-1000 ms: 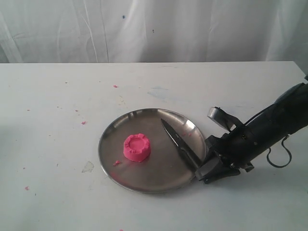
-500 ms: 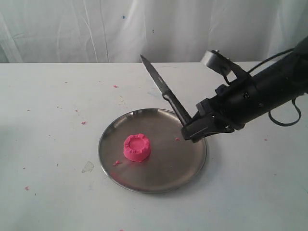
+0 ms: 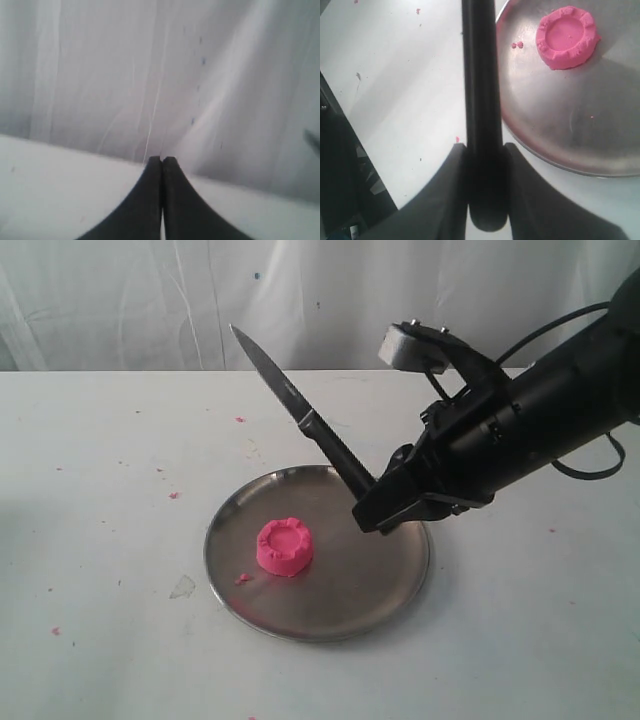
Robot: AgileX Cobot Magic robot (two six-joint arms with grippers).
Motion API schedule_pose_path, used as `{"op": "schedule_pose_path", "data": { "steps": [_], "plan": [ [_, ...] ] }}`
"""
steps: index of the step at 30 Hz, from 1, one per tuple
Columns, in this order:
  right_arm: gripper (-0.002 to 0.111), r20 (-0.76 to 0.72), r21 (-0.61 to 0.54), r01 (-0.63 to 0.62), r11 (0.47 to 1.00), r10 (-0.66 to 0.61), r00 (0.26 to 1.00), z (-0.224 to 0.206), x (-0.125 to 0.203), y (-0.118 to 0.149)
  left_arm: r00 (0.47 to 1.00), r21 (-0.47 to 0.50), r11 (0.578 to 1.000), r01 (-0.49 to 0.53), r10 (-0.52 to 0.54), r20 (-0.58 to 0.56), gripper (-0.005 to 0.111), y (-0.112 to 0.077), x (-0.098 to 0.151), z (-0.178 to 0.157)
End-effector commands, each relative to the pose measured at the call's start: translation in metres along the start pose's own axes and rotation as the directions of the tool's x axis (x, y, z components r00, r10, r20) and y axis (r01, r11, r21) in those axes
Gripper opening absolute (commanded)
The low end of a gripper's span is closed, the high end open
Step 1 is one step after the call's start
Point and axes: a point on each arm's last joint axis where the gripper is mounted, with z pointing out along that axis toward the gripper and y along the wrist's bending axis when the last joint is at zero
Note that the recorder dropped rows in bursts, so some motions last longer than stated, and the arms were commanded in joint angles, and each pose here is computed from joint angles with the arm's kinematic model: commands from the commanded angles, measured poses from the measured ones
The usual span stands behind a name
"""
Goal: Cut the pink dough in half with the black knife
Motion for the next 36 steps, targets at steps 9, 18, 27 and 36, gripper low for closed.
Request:
{"op": "schedule_pose_path", "data": {
  "steps": [9,18,27,36],
  "plan": [
    [0.0,0.032,0.013,-0.027,1.0,0.027,0.999,0.001,-0.003,-0.001,0.8,0.328,0.899,-0.29,0.04,0.598,0.0,-0.08,-0.172,-0.022],
    [0.0,0.056,0.041,-0.028,0.999,0.026,0.998,0.001,-0.004,-0.004,0.863,0.354,0.802,-0.482,0.505,0.031,0.0,-0.077,-0.112,0.109],
    [0.0,0.056,0.041,-0.028,0.999,0.026,0.998,0.001,-0.004,-0.004,0.666,0.444,0.86,-0.252,0.487,-0.565,0.0,-0.032,0.043,0.151],
    [0.0,0.061,0.083,-0.042,0.996,0.037,0.997,0.007,0.003,-0.01,0.733,0.729,0.664,-0.163,0.576,-0.361,0.0,-0.05,0.077,0.165]
  ]
}}
